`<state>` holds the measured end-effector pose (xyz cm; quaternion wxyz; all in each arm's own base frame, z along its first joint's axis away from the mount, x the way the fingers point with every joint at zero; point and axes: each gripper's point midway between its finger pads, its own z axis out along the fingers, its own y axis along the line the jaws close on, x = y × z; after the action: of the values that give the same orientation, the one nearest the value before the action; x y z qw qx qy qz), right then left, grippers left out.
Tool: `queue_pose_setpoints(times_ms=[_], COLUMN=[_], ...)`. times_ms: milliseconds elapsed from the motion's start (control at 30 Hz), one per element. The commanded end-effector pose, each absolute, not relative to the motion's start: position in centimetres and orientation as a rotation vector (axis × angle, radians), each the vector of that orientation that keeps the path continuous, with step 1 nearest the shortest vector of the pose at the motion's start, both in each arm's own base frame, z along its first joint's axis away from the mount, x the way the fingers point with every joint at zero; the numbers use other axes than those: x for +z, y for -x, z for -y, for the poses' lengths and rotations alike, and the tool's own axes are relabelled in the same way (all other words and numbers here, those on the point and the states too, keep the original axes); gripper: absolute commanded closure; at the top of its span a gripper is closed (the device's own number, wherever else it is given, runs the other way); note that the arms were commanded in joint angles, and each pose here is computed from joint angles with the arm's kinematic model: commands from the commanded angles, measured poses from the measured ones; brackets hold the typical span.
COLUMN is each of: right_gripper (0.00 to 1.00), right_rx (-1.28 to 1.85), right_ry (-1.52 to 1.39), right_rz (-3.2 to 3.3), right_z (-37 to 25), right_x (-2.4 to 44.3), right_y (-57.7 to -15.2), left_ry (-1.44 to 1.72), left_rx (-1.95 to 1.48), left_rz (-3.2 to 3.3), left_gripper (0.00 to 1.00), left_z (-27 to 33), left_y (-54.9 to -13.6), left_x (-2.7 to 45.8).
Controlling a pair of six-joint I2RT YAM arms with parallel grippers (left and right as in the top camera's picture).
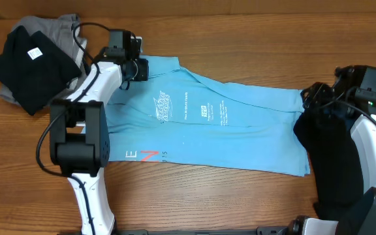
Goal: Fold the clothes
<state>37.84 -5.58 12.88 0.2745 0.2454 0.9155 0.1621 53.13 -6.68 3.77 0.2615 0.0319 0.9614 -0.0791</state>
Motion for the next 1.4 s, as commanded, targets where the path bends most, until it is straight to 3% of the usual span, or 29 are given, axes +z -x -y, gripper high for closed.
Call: queue_pose_setpoints(times_ms=[0,233,433,900,1367], right_gripper=[0.5,0.55,0.55,0.59,0.58], right_rx=[0.397,0.53,0.54,0.399,0.395], right_ry=[-0.749,-0.75,-0.791,-1.035,-0.983], right_rz=[-2.45,-2.562,-2.659,-2.734,-2.634], right_z=[6.5,4.4,3.7,5.1,6.0], right_x=[11.4,5.9,1.4,-0.3,0.4], right_y=[-38.7,-39.7,-39.2,-36.3,-38.8], left_ry=[-0.067,-0.071,-0.07,-0.069,-0.073], left_rx=[-0.215,-0.216,-0.216,-0.207,-0.207], left_rz=[-2.453,-2.399,-2.419,-2.477,-2.479], left_gripper=[0.96,0.94,0.95,0.95,0.94], left_z=[6.4,6.4,6.3,6.1,6.1], left_y=[-54.6,-54.0,-53.5,-52.3,-52.3], left_x=[11.2,15.0,15.0,14.1,14.1])
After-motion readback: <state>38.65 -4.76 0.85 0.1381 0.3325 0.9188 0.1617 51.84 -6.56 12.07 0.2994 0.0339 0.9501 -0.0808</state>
